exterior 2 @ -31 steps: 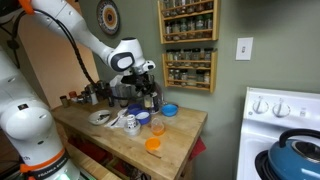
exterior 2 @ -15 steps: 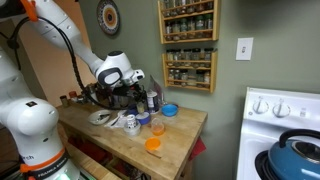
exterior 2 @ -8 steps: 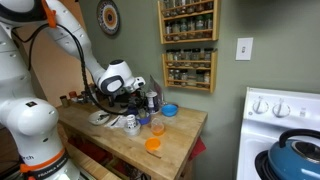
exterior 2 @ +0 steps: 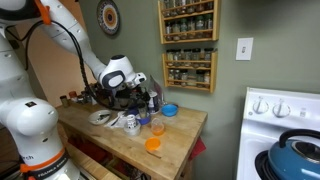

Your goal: Put the spice bottle in the blue cup

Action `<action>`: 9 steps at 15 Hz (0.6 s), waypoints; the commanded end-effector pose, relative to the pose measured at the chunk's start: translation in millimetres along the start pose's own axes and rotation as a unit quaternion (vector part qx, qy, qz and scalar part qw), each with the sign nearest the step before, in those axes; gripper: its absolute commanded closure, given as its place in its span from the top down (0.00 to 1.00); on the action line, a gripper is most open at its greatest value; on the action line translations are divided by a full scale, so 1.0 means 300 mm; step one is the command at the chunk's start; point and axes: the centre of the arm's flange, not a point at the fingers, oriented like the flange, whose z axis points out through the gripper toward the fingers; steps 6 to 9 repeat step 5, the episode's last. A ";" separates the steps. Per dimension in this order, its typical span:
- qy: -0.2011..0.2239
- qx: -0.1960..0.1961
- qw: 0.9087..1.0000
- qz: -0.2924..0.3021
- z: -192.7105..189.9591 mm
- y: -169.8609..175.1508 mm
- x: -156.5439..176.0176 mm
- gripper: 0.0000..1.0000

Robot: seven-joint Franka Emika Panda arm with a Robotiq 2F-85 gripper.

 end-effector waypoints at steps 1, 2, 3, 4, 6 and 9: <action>0.001 0.014 0.999 0.038 -0.162 0.089 0.036 1.00; -0.001 0.016 0.999 0.044 -0.191 0.131 0.033 1.00; -0.023 0.006 0.999 0.043 -0.209 0.176 0.016 1.00; -0.041 0.001 0.999 0.023 -0.220 0.221 -0.012 1.00; -0.062 0.034 0.997 -0.015 -0.227 0.270 -0.066 1.00; -0.062 0.034 0.997 -0.015 -0.227 0.270 -0.066 1.00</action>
